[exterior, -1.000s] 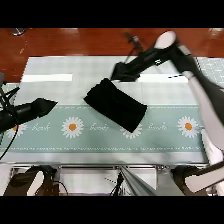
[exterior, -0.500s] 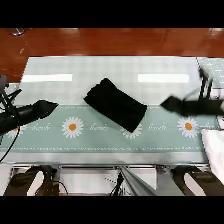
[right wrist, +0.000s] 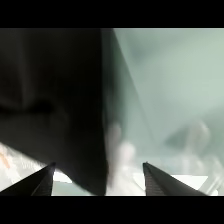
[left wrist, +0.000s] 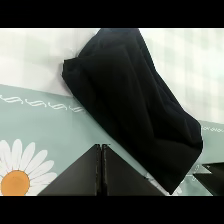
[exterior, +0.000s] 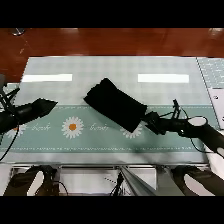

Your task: Fold the shirts.

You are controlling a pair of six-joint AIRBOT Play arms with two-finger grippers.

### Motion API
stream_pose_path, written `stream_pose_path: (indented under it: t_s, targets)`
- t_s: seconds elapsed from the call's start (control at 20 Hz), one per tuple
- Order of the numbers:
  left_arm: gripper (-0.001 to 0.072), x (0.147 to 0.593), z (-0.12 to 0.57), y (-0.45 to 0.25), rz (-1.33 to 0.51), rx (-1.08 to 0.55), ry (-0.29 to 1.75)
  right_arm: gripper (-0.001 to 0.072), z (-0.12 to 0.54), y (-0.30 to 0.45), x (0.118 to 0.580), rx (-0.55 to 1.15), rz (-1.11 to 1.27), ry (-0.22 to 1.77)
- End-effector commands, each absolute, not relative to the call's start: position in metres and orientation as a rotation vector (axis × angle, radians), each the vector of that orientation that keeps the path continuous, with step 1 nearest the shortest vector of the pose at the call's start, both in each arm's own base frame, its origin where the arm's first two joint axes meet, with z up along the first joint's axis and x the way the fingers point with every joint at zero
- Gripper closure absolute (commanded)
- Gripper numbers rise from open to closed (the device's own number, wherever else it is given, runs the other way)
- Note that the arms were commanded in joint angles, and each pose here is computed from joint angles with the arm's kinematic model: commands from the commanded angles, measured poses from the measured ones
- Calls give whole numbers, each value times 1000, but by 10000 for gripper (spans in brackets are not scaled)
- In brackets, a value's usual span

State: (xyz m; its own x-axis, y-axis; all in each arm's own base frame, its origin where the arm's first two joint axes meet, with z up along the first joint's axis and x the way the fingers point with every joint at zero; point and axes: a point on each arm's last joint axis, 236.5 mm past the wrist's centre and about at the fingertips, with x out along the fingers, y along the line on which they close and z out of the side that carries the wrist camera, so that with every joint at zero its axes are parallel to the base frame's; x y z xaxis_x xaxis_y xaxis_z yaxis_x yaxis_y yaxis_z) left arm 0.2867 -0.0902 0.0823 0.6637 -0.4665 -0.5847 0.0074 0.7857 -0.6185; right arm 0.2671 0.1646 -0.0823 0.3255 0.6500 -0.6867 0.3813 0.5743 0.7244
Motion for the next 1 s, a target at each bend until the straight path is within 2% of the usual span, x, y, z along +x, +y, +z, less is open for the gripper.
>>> stream_pose_path:
  t_s: [0.0,0.05,0.1,0.15,0.2,0.25,0.4,0.65,0.8,0.95]
  targets:
    - [687,287,84,-91,-291,-631,806,97,-104,203,276,1002,338,1418]
    - [687,287,84,-91,-291,-631,806,124,-106,216,279,975,378,1446]
    - [688,287,84,-91,-291,-631,806,238,-107,227,286,955,411,1461]
    - [687,287,84,-92,-293,-634,805,378,-103,234,297,939,441,1455]
    - [687,287,85,-92,-296,-640,804,628,-91,241,310,916,494,1427]
    - [688,287,86,-94,-300,-648,802,685,-75,246,326,885,548,1376]
    - [687,287,87,-94,-302,-650,802,687,-21,245,367,687,648,1304]
    - [687,287,87,-94,-302,-650,801,687,104,203,423,248,609,1158]
    - [687,287,86,-94,-303,-650,802,687,187,164,439,168,548,1025]
    - [687,287,86,-94,-303,-650,802,687,242,103,441,200,431,948]
